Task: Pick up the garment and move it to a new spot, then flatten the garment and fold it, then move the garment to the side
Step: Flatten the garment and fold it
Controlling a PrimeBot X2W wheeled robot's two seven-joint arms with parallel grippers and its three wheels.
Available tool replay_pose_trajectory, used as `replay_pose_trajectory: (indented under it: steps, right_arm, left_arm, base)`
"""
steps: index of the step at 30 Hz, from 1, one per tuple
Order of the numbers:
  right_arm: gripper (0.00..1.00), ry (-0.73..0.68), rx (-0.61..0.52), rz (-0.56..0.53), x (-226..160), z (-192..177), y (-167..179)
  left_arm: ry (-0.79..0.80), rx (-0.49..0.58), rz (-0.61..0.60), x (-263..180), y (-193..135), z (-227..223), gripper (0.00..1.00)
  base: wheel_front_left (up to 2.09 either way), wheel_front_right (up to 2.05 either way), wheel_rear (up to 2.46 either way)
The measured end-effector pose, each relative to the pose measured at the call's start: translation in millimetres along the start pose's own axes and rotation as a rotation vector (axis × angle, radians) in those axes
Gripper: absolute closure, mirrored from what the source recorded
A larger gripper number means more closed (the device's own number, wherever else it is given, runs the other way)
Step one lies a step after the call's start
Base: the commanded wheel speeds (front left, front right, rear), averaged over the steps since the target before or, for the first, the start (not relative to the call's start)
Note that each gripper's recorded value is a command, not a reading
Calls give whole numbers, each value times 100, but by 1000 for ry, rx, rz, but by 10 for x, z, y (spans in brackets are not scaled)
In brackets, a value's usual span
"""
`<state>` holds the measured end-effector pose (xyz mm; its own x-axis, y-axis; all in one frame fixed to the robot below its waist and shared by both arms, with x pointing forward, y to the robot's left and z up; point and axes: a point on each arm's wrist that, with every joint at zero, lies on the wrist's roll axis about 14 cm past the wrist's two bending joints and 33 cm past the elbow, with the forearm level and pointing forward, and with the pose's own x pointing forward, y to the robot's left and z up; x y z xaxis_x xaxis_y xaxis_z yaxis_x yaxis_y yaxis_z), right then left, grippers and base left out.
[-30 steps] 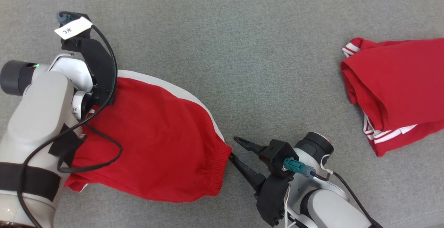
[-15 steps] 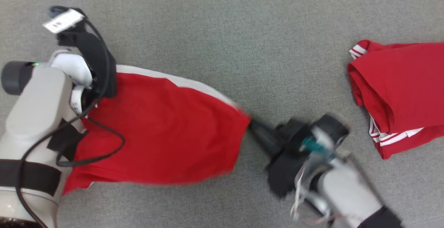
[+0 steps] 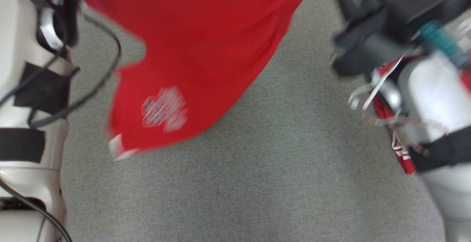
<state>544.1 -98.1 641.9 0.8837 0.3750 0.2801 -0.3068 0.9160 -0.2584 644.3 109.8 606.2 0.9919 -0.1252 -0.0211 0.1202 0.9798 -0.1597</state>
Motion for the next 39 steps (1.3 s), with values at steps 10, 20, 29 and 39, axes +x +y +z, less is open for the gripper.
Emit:
replay_pose_trajectory:
  steps: [10,20,29,39]
  right_arm:
    - [100,-226,-134,-37,165,647,-236]
    - [100,148,-24,204,-754,-675,601]
    - [100,137,29,231,-816,-599,754]
    - [100,148,-98,138,209,-567,12]
  left_arm:
    - [-535,-130,-23,-356,-69,1166,100]
    - [-85,-103,6,-1151,231,-902,100]
    - [-141,-133,32,-1367,384,-764,100]
    - [-201,-219,22,-621,210,-302,100]
  base:
    - [0,0,0]
    - [0,0,0]
    - [0,0,0]
    - [0,0,0]
